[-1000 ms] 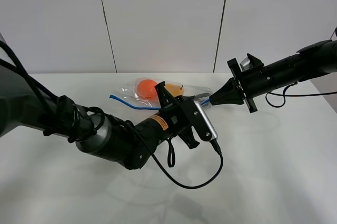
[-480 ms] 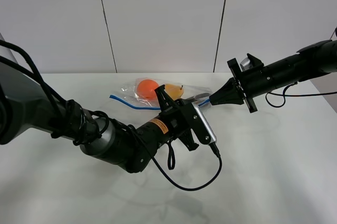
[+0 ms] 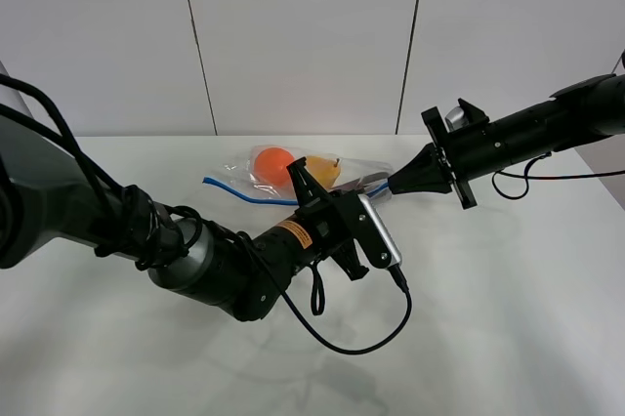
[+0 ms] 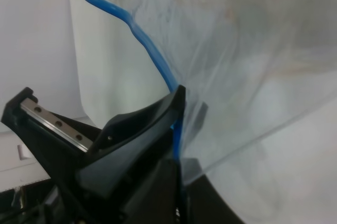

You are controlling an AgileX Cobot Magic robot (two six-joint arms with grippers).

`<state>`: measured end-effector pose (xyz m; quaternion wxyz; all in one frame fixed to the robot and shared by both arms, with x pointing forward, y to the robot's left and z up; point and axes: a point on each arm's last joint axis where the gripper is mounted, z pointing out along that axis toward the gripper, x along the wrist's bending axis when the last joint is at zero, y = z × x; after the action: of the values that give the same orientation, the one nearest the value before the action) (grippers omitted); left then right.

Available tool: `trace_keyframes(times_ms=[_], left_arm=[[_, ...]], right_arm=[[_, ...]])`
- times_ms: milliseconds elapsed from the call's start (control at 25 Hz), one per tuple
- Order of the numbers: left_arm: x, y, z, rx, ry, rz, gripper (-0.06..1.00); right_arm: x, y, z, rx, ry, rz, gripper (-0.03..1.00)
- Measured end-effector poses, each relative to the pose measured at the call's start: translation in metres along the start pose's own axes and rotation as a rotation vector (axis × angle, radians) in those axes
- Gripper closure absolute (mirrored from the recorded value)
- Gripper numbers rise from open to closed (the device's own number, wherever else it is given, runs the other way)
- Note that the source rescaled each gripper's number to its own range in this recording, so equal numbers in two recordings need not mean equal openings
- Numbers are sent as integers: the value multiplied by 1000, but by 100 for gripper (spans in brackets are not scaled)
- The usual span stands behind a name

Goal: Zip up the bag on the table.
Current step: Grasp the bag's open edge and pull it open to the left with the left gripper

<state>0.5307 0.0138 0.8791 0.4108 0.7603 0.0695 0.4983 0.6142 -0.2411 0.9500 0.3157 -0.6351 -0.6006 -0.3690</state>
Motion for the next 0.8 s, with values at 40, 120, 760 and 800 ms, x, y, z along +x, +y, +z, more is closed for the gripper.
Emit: trace_keyframes(times_ms=[40, 120, 760, 800], left_arm=[[0, 0, 0, 0, 0, 8, 94], [0, -1, 0, 7, 5, 34, 94], [66, -67, 6, 190, 163, 159, 94], [71, -72, 6, 201, 171, 167, 94]], right_arm=[[0, 0, 0, 0, 0, 0, 97], [0, 0, 0, 0, 0, 0, 97], [3, 3, 0, -32, 29, 17, 97], [3, 3, 0, -34, 32, 18, 97]])
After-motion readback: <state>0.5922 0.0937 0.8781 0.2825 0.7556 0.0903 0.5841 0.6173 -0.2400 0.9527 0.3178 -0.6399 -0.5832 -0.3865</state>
